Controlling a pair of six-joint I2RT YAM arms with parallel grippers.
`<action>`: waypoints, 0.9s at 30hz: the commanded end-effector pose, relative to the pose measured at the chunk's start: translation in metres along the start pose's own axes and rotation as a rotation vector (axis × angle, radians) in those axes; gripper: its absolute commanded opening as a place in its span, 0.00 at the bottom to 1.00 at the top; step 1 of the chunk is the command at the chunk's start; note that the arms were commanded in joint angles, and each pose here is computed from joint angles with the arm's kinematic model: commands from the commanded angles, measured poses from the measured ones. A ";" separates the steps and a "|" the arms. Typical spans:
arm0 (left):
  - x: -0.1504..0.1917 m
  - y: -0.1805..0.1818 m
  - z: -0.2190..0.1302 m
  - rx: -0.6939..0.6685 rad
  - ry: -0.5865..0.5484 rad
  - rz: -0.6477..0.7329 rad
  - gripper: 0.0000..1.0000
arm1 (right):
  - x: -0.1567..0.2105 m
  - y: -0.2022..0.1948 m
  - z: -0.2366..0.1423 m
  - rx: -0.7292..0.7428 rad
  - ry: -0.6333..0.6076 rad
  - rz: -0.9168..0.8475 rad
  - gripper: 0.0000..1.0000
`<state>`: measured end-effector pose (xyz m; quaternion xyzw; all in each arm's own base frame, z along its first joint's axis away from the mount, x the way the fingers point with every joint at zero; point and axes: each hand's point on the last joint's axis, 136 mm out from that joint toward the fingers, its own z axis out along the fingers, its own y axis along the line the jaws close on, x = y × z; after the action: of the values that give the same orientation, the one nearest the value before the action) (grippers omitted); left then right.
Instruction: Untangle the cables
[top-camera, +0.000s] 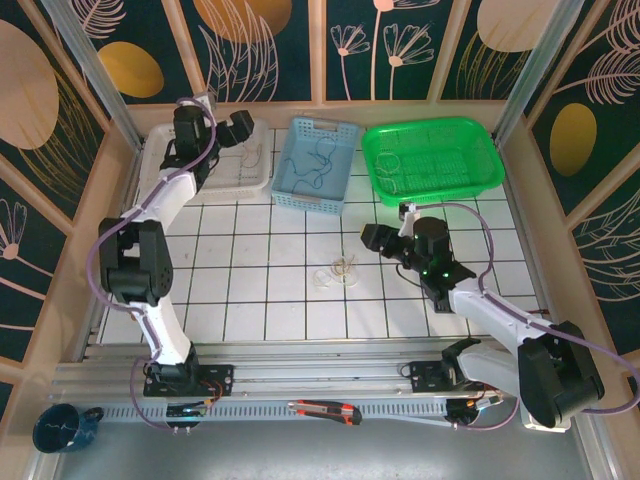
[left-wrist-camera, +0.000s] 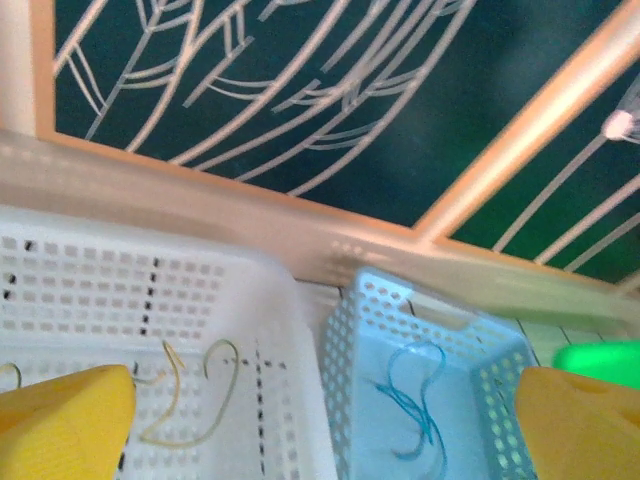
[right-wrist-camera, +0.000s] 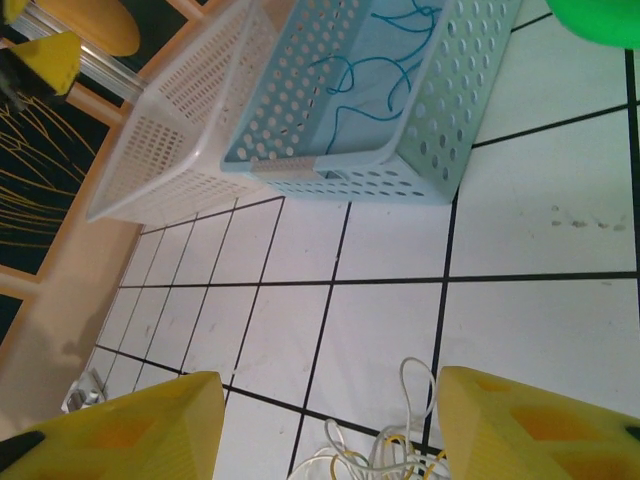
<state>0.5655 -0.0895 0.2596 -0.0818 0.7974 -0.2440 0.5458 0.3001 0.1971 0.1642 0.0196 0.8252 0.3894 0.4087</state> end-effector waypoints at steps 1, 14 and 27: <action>0.001 -0.025 -0.026 0.099 0.000 -0.002 0.99 | 0.003 -0.002 -0.003 0.001 0.008 0.022 0.58; 0.104 -0.081 -0.091 0.230 0.179 -0.018 0.99 | 0.028 -0.009 0.001 0.007 0.105 -0.028 0.58; 0.192 -0.089 -0.131 0.283 0.281 -0.176 0.99 | 0.040 0.029 0.010 -0.029 0.234 -0.187 0.54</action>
<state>0.3598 -0.2021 0.1597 -0.0290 0.8373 -0.3830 0.3890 0.2847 0.2218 0.1594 -0.0690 0.8519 0.3689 0.3653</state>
